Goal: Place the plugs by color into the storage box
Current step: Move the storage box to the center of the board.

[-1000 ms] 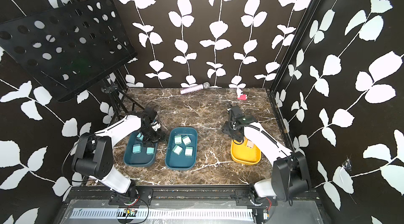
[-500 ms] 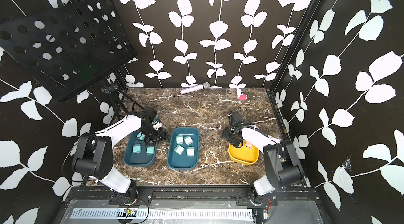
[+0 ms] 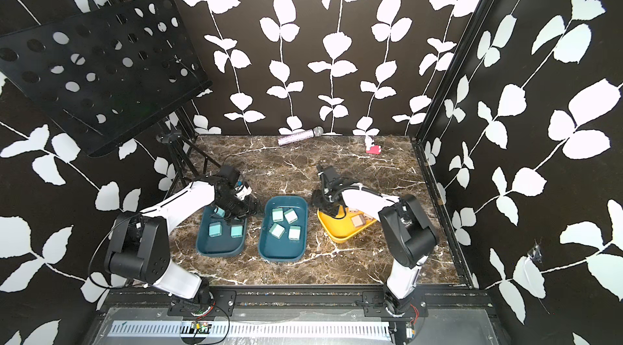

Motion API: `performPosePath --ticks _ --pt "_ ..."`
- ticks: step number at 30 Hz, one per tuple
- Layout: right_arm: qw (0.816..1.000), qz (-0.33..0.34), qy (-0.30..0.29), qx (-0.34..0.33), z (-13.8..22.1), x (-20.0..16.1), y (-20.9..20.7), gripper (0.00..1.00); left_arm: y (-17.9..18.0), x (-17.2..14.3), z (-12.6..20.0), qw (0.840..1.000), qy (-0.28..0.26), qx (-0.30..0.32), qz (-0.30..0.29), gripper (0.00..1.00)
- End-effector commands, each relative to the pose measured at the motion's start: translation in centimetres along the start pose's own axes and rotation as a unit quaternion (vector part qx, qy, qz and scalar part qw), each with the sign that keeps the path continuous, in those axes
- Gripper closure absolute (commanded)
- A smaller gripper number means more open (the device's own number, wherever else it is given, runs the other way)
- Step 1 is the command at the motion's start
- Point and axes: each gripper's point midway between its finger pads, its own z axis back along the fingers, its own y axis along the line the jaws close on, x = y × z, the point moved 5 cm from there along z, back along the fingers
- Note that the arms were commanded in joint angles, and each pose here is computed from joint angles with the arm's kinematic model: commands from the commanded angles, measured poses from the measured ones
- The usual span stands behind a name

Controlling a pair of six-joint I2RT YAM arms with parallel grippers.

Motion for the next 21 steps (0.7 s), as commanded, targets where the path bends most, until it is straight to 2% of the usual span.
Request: performPosePath --ticks 1,8,15,21 --pt "1.000 0.013 0.005 0.026 -0.8 -0.7 2.7 0.33 -0.8 0.0 0.5 1.000 -0.015 -0.027 -0.003 0.13" --pt "1.000 0.015 0.011 0.024 -1.2 -1.8 3.1 0.33 -1.8 -0.3 0.0 0.999 -0.013 -0.031 -0.013 0.12" --pt "1.000 0.019 -0.002 0.017 -0.3 -1.5 3.0 0.33 -4.6 -1.1 -1.9 0.999 0.002 -0.037 -0.037 0.12" --pt "0.998 -0.025 -0.024 0.054 -1.0 -0.1 4.2 0.33 -6.0 0.4 -2.4 0.998 -0.004 -0.037 -0.047 0.12"
